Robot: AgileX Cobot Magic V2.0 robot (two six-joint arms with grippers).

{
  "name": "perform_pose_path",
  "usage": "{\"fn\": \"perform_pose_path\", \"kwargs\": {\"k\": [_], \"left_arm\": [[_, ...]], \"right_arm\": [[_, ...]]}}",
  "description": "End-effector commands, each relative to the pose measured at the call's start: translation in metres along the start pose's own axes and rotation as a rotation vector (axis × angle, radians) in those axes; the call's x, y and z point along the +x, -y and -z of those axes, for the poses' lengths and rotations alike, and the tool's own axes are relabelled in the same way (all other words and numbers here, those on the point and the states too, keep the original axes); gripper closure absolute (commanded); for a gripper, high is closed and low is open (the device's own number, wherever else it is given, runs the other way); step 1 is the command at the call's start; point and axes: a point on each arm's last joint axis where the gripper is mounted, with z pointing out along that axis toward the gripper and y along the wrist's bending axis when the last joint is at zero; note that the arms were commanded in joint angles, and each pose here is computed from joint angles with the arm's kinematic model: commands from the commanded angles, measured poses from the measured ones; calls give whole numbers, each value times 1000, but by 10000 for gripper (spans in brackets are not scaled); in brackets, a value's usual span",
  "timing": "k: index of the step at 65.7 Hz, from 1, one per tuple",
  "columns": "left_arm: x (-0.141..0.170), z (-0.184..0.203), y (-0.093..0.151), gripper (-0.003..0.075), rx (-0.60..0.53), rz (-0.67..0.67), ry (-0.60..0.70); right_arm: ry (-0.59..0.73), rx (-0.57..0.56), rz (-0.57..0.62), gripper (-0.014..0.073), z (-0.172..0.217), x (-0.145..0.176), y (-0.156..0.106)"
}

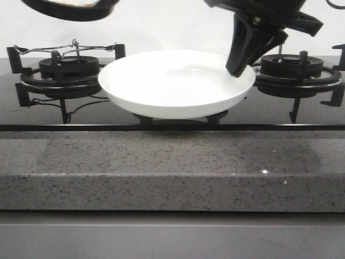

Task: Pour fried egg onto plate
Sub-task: 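Tilt the pan over the plate with the left gripper, sliding egg out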

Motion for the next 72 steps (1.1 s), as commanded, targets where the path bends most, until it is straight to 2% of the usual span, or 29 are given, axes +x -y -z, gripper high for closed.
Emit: {"fn": "perform_pose_path", "kwargs": {"k": [1, 21, 46, 61, 72], "left_arm": [[1, 9, 52, 741, 66, -112, 56], [30, -3, 105, 741, 13, -374, 36], [70, -23, 160, 741, 24, -853, 24], [91, -34, 177, 741, 3, -1165, -8], [99, -39, 181, 741, -15, -1253, -36]], "right_arm": [[99, -15, 20, 663, 26, -8, -7], [99, -15, 20, 663, 26, -8, -7], [99, -15, 20, 663, 26, -8, -7], [99, -15, 20, 663, 26, -8, -7], [99, -15, 20, 663, 26, -8, -7]]}}
